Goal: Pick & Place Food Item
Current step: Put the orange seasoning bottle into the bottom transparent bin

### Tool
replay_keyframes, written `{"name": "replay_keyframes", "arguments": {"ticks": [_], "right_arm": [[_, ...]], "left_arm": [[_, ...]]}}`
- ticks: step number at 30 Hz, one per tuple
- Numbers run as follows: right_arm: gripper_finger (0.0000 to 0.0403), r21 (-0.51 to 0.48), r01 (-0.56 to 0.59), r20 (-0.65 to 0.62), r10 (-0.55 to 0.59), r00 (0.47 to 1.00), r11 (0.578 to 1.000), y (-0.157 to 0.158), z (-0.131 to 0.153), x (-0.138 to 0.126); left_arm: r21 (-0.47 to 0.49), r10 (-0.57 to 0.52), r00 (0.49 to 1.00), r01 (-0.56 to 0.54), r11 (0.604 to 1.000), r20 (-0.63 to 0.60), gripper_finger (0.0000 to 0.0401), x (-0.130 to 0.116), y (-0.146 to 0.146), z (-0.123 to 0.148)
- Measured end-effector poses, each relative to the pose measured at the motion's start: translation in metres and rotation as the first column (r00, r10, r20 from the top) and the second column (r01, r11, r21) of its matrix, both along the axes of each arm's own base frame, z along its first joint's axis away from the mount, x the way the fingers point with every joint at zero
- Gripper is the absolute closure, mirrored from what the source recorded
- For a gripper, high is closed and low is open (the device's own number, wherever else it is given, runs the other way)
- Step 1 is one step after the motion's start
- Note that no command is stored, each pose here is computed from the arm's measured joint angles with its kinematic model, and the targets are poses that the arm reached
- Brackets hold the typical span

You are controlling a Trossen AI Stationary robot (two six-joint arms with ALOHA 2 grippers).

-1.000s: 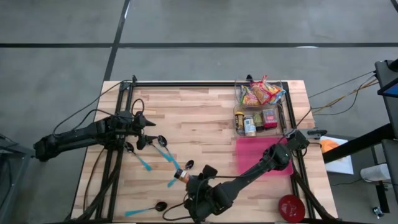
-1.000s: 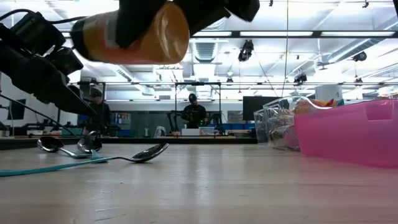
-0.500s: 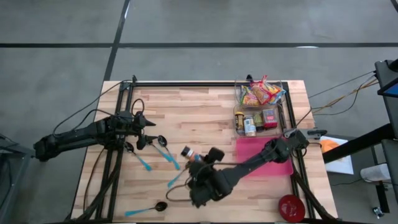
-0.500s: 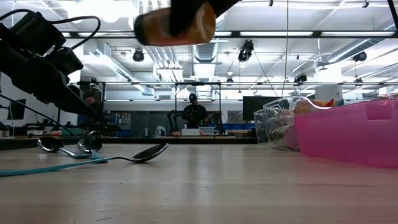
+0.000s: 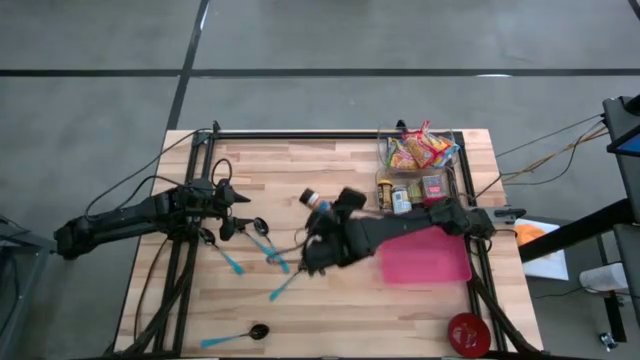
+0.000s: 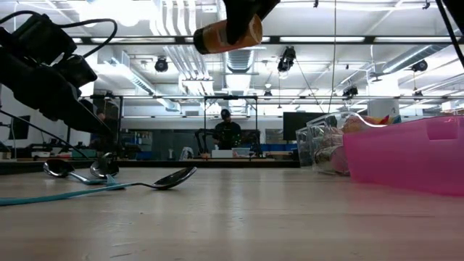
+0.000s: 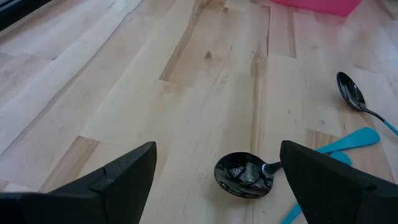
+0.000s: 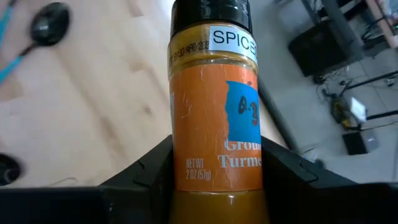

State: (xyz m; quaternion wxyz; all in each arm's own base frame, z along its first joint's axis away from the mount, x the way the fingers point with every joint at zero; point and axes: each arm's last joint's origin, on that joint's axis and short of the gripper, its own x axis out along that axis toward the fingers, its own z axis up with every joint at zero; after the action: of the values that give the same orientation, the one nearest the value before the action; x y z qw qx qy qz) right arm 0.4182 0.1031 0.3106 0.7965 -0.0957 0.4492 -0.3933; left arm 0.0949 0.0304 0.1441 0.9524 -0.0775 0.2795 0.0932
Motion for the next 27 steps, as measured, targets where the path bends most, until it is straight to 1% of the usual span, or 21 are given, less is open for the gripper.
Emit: {"name": "replay_keyframes", "arguments": {"ticks": [2, 5, 7, 9, 12, 16, 21, 27], "right_arm": [[0.023, -0.024, -0.003, -0.021, 0.002, 1.0, 1.0, -0.016, 0.01, -0.002], [0.023, -0.035, 0.016, -0.036, -0.018, 0.999, 0.999, -0.04, 0.021, -0.006], [0.023, -0.025, 0.024, -0.044, -0.025, 0.999, 0.999, -0.051, 0.028, -0.01], [0.023, 0.008, 0.029, -0.044, -0.029, 0.999, 1.0, -0.056, 0.032, -0.016], [0.023, 0.035, 0.033, -0.04, -0.032, 0.999, 0.999, -0.056, 0.033, -0.023], [0.023, 0.03, 0.072, -0.011, -0.071, 0.997, 0.997, -0.049, 0.03, -0.037], [0.023, 0.049, 0.162, 0.088, -0.166, 0.982, 0.986, -0.046, 0.028, -0.072], [0.023, 0.105, 0.208, 0.178, -0.224, 0.958, 0.972, -0.044, 0.014, -0.117]], "left_arm": [[0.0, 0.0, 1.0, 0.0, 1.0, 0.0, 0.0056, 0.0, 0.0, 0.0], [0.0, -0.001, 1.0, 0.001, 1.0, 0.0, 0.0056, 0.0, 0.0, 0.0], [0.0, 0.0, 1.0, 0.0, 1.0, 0.0, 0.0056, 0.0, 0.0, 0.0], [0.0, 0.0, 1.0, 0.0, 1.0, 0.0, 0.0056, 0.0, 0.0, 0.0], [0.0, 0.0, 1.0, 0.0, 1.0, 0.0, 0.0056, 0.0, 0.0, 0.0], [0.0, -0.001, 1.0, 0.001, 1.0, 0.0, 0.0056, 0.0, 0.0, 0.0], [0.0, 0.0, 1.0, 0.0, 1.0, 0.0, 0.0056, 0.0, 0.0, 0.0], [0.0, -0.001, 1.0, 0.001, 1.0, -0.001, 0.0056, 0.0, 0.0, 0.0]]}}
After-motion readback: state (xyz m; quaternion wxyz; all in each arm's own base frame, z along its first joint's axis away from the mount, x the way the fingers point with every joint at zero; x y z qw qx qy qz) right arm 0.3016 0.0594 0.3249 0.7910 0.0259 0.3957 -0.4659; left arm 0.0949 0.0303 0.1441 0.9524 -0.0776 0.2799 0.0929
